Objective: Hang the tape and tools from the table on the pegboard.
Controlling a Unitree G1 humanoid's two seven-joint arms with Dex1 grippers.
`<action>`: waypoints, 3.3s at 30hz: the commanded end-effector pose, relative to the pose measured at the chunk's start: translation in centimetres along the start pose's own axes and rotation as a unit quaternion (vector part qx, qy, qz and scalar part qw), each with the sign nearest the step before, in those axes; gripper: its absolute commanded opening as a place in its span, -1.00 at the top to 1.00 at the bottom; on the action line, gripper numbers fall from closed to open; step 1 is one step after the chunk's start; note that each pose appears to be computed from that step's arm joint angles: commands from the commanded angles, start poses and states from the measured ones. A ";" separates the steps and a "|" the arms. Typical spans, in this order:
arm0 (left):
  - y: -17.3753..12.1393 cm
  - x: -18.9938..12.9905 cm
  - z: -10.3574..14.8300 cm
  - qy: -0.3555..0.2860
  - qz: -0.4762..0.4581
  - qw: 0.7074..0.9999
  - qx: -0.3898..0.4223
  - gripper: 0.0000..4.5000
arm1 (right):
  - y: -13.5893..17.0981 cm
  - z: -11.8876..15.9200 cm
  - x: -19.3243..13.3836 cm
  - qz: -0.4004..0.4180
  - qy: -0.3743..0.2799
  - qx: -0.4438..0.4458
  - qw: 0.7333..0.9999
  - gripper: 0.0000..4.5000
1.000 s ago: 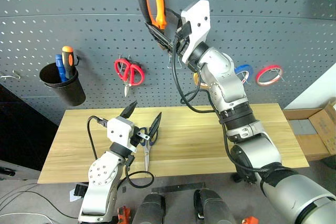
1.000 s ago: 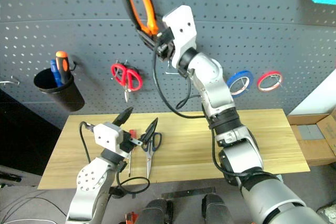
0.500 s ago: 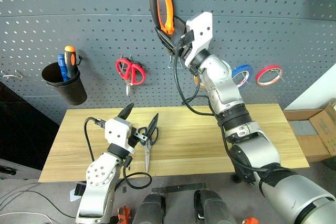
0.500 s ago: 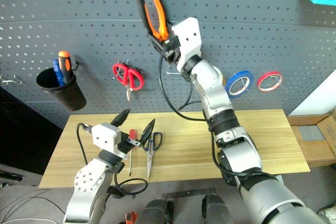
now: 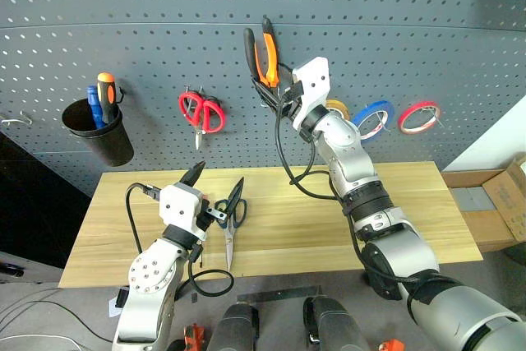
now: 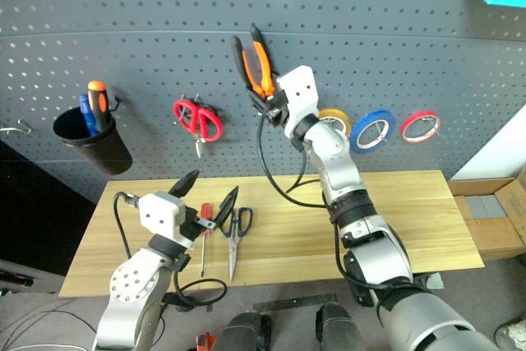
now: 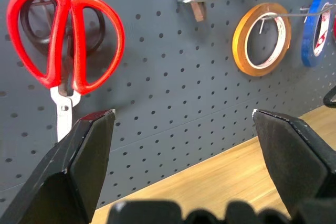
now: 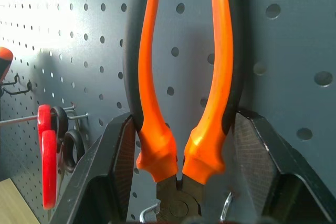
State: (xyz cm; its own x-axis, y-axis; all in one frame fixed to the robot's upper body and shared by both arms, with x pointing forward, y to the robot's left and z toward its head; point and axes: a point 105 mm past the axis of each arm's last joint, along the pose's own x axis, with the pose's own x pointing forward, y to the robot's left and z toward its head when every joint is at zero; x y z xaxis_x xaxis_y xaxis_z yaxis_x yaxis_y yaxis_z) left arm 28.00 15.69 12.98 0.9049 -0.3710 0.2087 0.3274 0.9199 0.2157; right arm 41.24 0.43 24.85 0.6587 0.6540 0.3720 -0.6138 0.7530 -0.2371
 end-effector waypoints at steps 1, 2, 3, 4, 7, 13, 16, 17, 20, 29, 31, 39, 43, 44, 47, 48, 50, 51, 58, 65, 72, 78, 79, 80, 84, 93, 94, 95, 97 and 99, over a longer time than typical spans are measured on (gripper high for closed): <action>0.0 0.1 1.2 -0.019 -0.005 1.000 0.005 -1.00 | 0.5 1.4 0.1 0.006 -0.025 -0.003 1.000 0.00; 0.0 0.1 1.1 -0.017 -0.005 1.000 0.005 -1.00 | 0.5 1.2 0.0 0.006 -0.020 -0.005 1.000 0.00; 0.0 0.1 1.1 -0.016 -0.005 1.000 0.005 -1.00 | 0.5 0.9 -0.1 0.005 -0.013 -0.006 1.000 0.00; -0.1 0.1 1.1 -0.015 -0.006 1.000 0.006 -1.00 | 0.4 0.6 -0.2 0.003 -0.007 -0.006 1.000 0.00; -0.1 0.1 1.0 -0.013 -0.007 1.000 0.006 -1.00 | 0.0 0.2 -0.3 -0.008 0.005 -0.003 1.000 -0.41; 0.0 0.1 0.8 -0.006 -0.007 1.000 0.007 -1.00 | -0.1 0.1 -0.6 -0.005 0.010 -0.004 1.000 -0.99; 0.2 0.0 0.5 0.002 0.001 1.000 0.003 -1.00 | 0.0 0.4 -0.9 0.002 0.005 -0.007 1.000 -0.99; 0.3 0.0 0.4 0.006 0.003 1.000 -0.002 -1.00 | 0.2 0.5 -1.2 0.012 0.003 -0.005 1.000 -0.99; 0.4 -0.3 -0.2 0.027 0.003 1.000 -0.009 -1.00 | 0.9 0.6 -2.6 0.046 0.007 0.014 0.999 -0.99; 1.0 -1.6 -3.0 0.110 0.013 0.993 -0.045 -1.00 | 2.6 -1.5 -9.1 0.152 0.109 0.124 0.974 -0.99; 0.5 -1.9 -4.7 0.156 0.021 0.985 -0.070 -1.00 | 3.6 -2.7 -12.0 0.192 0.150 0.157 0.957 -0.99; -1.9 -3.0 -9.7 0.313 0.018 0.946 -0.081 -1.00 | 6.9 -7.4 -18.3 0.246 0.289 0.177 0.908 -0.99; -3.6 -2.6 -10.6 0.332 0.016 0.938 -0.103 -1.00 | 7.7 -8.5 -19.2 0.239 0.308 0.186 0.902 -0.99; -3.8 -2.7 -10.7 0.335 0.021 0.935 -0.110 -1.00 | 7.8 -8.7 -19.3 0.239 0.311 0.184 0.902 -0.99; -4.1 -3.2 -11.8 0.366 0.059 0.920 -0.125 -1.00 | 8.2 -8.8 -19.5 0.236 0.314 0.186 0.901 -0.99; -4.6 -3.4 -12.0 0.377 0.068 0.913 -0.140 -1.00 | 8.3 -8.8 -19.6 0.235 0.314 0.189 0.900 -0.99; -4.9 -3.8 -12.2 0.390 0.083 0.903 -0.158 -1.00 | 8.5 -8.8 -19.7 0.238 0.315 0.192 0.899 -0.99; -5.0 -4.0 -12.4 0.398 0.091 0.899 -0.162 -1.00 | 8.6 -8.8 -19.8 0.241 0.315 0.192 0.898 -0.99; -5.3 -4.0 -12.7 0.411 0.117 0.888 -0.171 -1.00 | 8.5 -9.2 -19.4 0.235 0.317 0.168 0.904 -0.99; -4.9 -2.9 -12.5 0.406 0.129 0.889 -0.167 -1.00 | 8.8 -9.4 -19.5 0.235 0.319 0.165 0.903 -0.99; -4.9 -2.0 -14.1 0.434 0.136 0.878 -0.148 -1.00 | 8.6 -9.3 -19.3 0.235 0.319 0.163 0.903 -0.99; -4.9 -1.5 -15.1 0.456 0.141 0.868 -0.139 -1.00 | 8.6 -9.2 -19.3 0.234 0.320 0.164 0.903 -0.99; -5.1 -1.4 -15.3 0.459 0.135 0.868 -0.132 -1.00 | 8.5 -9.2 -19.4 0.233 0.322 0.166 0.902 -0.99; -5.2 -1.2 -15.4 0.461 0.133 0.868 -0.126 -1.00 | 8.5 -9.1 -19.3 0.232 0.321 0.169 0.902 -0.99; -5.6 -0.9 -15.9 0.472 0.134 0.862 -0.128 -1.00 | 8.3 -8.7 -18.7 0.228 0.316 0.170 0.905 -0.99; -5.4 -1.1 -15.7 0.479 0.133 0.857 -0.133 -0.27 | 7.3 -9.0 -18.5 0.213 0.321 0.160 0.909 -1.00; -5.2 -1.3 -15.7 0.481 0.137 0.856 -0.131 -0.12 | 7.2 -9.0 -18.4 0.212 0.321 0.159 0.909 -1.00; -5.0 -1.4 -15.7 0.481 0.138 0.856 -0.130 0.04 | 7.1 -9.0 -18.3 0.210 0.321 0.158 0.910 -1.00; -4.8 -1.6 -15.5 0.477 0.137 0.858 -0.129 0.36 | 6.7 -9.0 -18.1 0.205 0.319 0.158 0.912 -1.00; -4.5 -1.8 -15.4 0.476 0.137 0.859 -0.127 0.64 | 6.6 -9.0 -18.0 0.202 0.316 0.157 0.914 -1.00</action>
State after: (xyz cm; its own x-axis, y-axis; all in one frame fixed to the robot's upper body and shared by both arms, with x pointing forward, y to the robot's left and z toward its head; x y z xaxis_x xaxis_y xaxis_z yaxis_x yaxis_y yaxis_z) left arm 29.55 13.60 -2.87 0.7406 0.0122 -0.6719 0.0122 0.9994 0.0315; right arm 28.94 -5.86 7.38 0.3989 0.8485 -0.3477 -0.8880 0.4520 0.0842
